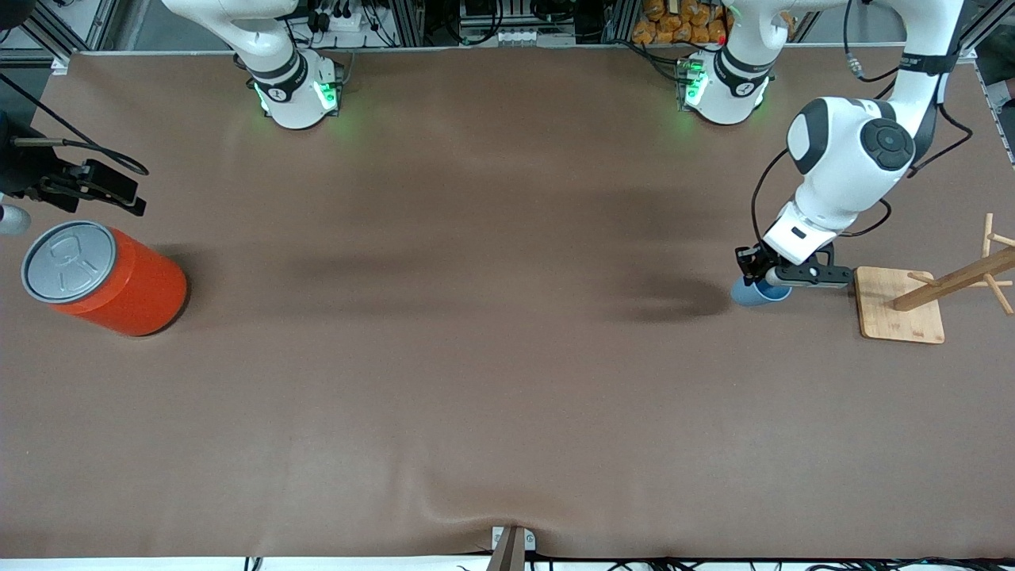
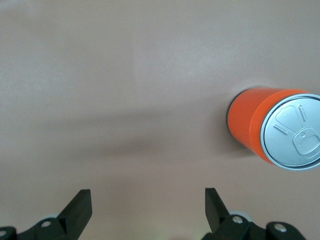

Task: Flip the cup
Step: 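Lower the upright cup onto the table with the left gripper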

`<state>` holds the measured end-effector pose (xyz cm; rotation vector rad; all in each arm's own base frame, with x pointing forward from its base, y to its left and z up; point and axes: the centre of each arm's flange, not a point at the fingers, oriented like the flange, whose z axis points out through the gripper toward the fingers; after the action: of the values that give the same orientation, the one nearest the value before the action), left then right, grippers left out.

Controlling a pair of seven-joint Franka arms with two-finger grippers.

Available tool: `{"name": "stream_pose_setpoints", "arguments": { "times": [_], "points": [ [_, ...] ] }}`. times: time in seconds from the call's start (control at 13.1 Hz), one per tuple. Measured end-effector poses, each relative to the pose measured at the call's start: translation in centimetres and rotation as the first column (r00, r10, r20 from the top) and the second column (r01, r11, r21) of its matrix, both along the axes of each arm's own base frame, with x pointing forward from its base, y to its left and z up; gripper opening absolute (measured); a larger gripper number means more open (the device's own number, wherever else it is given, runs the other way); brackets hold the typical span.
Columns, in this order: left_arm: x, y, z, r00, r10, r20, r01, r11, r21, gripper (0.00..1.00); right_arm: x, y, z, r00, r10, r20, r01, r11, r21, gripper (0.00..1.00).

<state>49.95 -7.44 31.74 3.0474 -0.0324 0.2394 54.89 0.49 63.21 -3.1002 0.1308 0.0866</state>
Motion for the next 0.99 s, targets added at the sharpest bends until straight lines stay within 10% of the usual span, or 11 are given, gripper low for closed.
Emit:
{"name": "stream_pose_setpoints", "arguments": {
  "times": [0.38, 0.99],
  "points": [
    [-0.4, -0.5, -2.4, 0.999, 0.041, -0.015, -0.041, 0.999, -0.007, 0.05, 0.0, -0.1, 0.0, 1.0, -0.005, 0.004, 0.005, 1.0, 0.0, 1.0],
    [0.7, -1.0, -3.4, 0.999, 0.047, -0.014, -0.047, 0.999, -0.015, 0.89, 0.0, -1.3, 0.8, 0.999, -0.027, 0.019, 0.027, 1.0, 0.0, 1.0]
  ]
}}
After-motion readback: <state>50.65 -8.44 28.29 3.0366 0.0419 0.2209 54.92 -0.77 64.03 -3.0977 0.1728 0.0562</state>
